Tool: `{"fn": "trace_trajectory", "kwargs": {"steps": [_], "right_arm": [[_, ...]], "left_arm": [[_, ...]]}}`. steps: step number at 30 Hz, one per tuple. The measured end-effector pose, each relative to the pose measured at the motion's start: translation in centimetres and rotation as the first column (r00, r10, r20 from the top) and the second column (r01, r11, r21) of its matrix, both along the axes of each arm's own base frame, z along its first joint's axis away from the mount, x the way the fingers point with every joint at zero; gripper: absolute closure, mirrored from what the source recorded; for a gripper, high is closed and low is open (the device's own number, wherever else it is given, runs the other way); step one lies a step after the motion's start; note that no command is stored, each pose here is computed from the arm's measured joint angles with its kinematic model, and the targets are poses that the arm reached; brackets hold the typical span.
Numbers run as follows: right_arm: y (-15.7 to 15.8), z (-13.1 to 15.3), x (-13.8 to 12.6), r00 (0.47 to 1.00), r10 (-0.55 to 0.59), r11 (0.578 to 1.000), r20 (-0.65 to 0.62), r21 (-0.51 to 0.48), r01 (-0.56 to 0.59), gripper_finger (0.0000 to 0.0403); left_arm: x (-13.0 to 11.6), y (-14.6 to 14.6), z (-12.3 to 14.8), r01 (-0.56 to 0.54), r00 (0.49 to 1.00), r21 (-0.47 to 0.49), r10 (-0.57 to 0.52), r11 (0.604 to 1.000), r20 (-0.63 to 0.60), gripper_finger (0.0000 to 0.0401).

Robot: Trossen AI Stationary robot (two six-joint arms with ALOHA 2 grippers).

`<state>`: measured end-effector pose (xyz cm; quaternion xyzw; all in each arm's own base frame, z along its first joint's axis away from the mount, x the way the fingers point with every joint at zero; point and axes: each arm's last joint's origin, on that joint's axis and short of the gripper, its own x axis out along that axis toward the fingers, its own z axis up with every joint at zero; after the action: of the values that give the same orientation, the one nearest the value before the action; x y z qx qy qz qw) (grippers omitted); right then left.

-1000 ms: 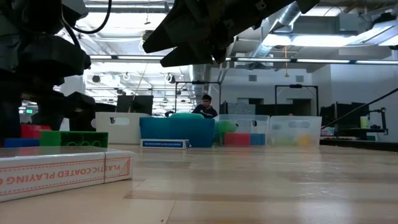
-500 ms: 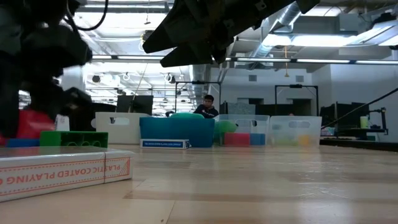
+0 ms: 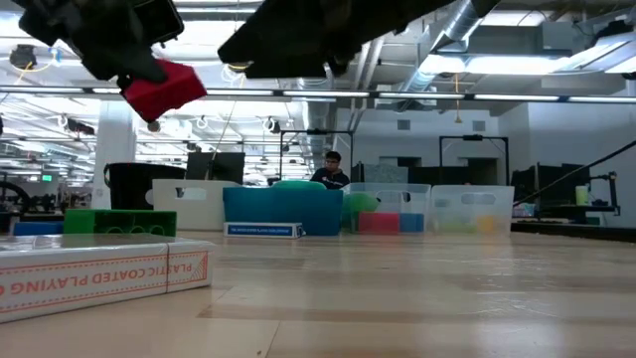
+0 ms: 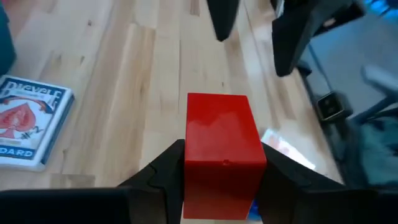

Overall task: Pick & Place Toys
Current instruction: Put the orange triangle blocks into the right transparent bin

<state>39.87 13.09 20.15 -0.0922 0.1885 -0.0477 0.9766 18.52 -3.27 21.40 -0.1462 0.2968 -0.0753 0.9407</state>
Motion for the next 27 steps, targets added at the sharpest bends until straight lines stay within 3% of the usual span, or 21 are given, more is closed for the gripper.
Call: {"fn": "trace_trajectory", "kwargs": {"steps": [7,14,23,27], "right_arm": [[-0.2,0.5,0.3,0.999,0.042,0.991,0.034,-0.128,-0.037,0.0121],[-0.9,0.5,0.5,0.999,0.034,0.987,0.029,-0.158,-0.03,0.0121],[-0.4,1.1,0.2,0.995,-0.065,0.961,0.074,-0.265,0.083,0.0121],[0.0,2.2,-0.2,0.996,-0.006,0.967,0.084,-0.251,0.027,0.0121]], "left_arm": [[0.7,0.5,0.5,0.078,0.996,-0.156,-0.071,0.985,0.051,0.0265],[1.7,0.2,0.4,0.13,0.991,-0.269,-0.115,0.954,0.071,0.0258],[3.7,0.2,-0.3,0.129,0.987,-0.267,-0.099,0.955,0.125,0.0264],[4.0,0.5,-0.2,0.127,0.984,-0.266,-0.088,0.956,0.154,0.0264]]}}
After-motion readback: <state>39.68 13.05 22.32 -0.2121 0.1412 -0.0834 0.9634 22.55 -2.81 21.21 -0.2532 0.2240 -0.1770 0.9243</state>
